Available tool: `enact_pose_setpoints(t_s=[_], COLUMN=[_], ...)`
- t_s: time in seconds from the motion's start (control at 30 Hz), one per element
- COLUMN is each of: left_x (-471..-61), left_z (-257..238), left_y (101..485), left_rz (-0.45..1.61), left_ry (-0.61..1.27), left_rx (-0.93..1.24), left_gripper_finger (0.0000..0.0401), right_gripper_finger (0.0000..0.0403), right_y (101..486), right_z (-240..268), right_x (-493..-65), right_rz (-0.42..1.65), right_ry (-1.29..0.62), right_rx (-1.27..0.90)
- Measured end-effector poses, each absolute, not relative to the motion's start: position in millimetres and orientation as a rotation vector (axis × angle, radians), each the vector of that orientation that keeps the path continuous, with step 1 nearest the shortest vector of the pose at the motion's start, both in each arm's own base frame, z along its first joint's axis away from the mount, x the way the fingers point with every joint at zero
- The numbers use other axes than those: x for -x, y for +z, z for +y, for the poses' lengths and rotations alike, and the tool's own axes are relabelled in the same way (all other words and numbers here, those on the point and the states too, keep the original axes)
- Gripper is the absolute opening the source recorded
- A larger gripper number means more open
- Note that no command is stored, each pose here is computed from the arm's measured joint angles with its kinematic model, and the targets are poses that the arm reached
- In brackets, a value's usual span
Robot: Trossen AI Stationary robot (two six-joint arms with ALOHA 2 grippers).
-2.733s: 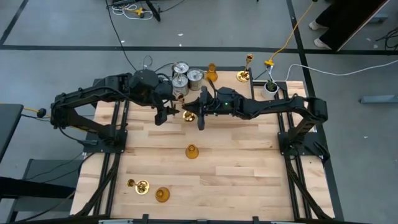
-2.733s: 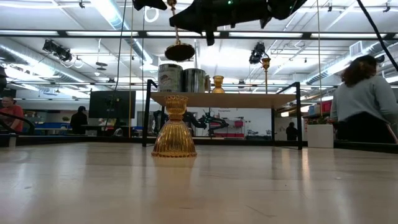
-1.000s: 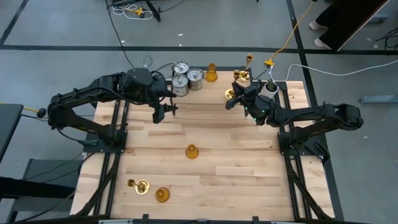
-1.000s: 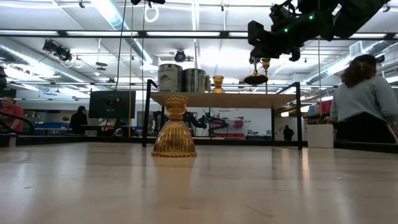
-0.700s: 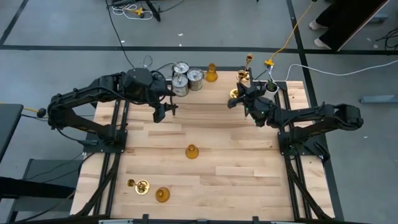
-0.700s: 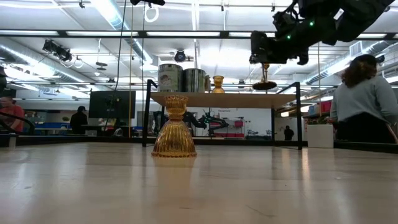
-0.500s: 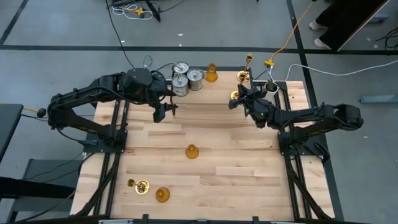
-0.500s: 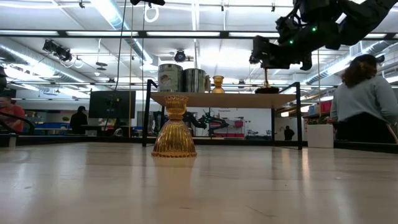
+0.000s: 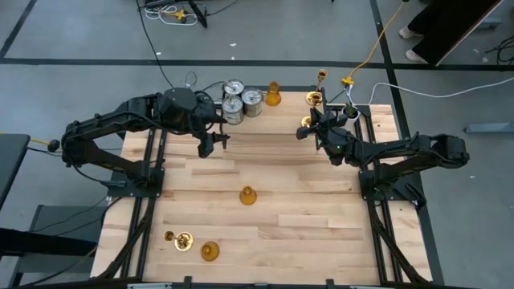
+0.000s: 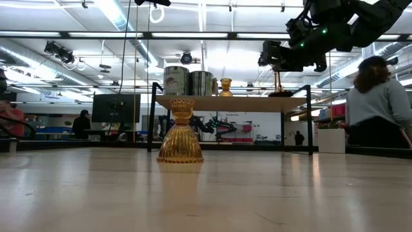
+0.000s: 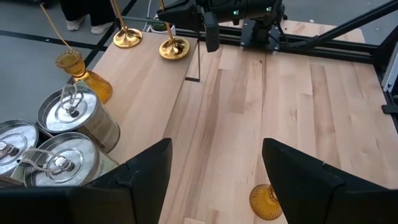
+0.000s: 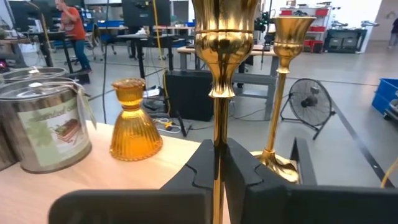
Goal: Pick & Place candle stick holders
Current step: Put the top gold candle holder on the shelf aligned with the other gold candle holder
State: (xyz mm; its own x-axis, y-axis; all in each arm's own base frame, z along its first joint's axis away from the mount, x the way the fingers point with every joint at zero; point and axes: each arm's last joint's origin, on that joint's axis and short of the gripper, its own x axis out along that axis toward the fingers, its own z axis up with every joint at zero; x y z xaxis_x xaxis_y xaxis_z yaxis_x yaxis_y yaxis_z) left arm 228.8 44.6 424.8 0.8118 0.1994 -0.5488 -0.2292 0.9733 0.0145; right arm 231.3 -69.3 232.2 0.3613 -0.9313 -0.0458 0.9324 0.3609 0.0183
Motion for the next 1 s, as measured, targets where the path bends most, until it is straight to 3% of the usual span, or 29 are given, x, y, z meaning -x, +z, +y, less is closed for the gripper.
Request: enact_pose_setpoints(t_s=[0.43,1.0], left_x=[-228.8,-228.8], left_z=[44.5,44.5], left_y=[424.8,424.8], left_rz=[0.580,0.580], left_ry=[0.229,0.228], left_rx=[0.054,0.054], left_gripper_finger=[0.0256,0.0256], right_gripper_finger=[0.0030,0.0166], right_y=[231.6,233.5], right_z=[-69.3,-69.4], right_x=[-231.2,-231.3], right_rz=[0.035,0.042], right_ry=[-1.205,-1.204], right_rx=[-0.042,-0.009])
